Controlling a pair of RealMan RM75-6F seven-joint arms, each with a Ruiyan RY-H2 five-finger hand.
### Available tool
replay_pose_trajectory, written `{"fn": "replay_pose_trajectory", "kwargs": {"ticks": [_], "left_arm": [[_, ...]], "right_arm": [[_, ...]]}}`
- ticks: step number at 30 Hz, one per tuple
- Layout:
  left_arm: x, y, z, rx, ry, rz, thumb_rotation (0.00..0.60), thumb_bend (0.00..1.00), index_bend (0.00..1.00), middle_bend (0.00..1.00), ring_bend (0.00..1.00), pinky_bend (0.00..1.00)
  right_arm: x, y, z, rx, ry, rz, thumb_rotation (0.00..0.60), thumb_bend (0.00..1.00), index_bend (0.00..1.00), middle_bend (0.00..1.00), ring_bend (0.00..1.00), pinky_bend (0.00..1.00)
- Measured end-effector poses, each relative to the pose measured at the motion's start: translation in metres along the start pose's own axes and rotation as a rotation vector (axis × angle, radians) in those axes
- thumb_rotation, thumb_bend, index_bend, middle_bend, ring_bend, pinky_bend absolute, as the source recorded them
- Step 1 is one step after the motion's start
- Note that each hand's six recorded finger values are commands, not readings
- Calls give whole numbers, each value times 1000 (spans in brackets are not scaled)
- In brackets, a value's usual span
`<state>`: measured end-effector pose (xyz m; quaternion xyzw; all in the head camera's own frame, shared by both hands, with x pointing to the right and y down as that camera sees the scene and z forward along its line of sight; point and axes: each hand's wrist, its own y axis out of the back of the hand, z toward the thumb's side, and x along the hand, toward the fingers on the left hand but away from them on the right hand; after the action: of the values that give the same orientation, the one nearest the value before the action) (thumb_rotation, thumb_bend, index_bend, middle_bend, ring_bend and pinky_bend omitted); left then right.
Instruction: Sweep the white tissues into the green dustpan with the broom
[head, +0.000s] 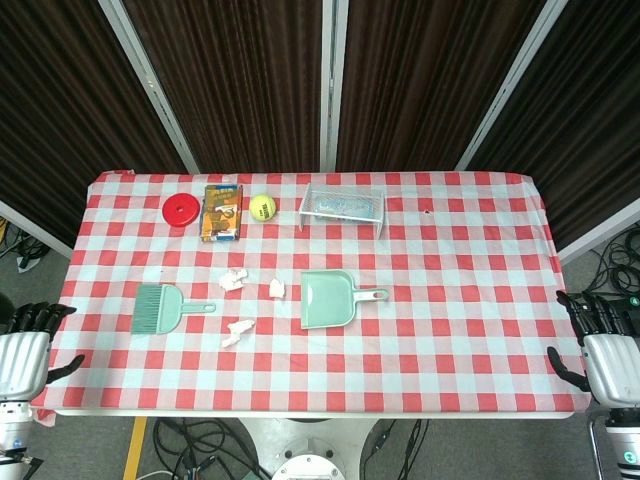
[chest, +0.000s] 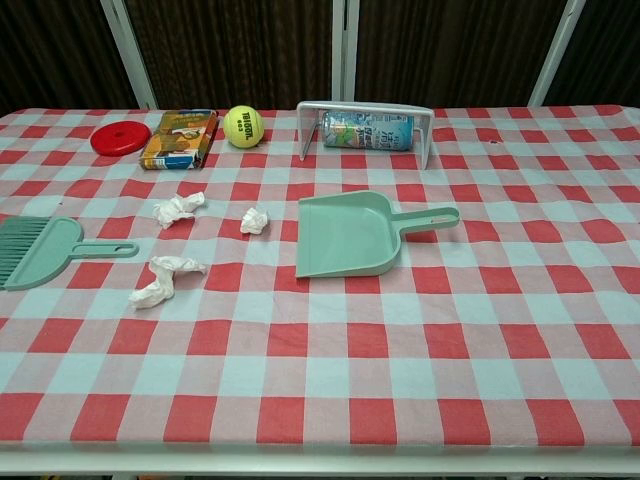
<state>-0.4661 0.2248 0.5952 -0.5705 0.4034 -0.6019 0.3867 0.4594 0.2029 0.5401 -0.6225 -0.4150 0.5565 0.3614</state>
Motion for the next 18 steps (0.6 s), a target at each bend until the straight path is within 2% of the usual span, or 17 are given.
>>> {"fn": "replay_pose_trajectory", "kwargs": {"ticks": [11, 15, 18], "left_arm": [[8, 5, 7, 9, -4, 19, 600, 133, 263, 244, 166, 157], [26, 12, 25, 9, -68, 33, 600, 133, 264, 244, 179, 168], [45, 17, 42, 15, -129, 35, 600, 133, 290, 246, 228, 223]], "right_arm": [[1, 0, -2, -2, -5, 0, 600, 303, 60, 171, 0, 0], [-2, 4, 1, 13, 16, -6, 600, 303, 60, 172, 0, 0], [-5, 7, 6, 30, 39, -11, 600, 303, 61, 172, 0, 0]]}}
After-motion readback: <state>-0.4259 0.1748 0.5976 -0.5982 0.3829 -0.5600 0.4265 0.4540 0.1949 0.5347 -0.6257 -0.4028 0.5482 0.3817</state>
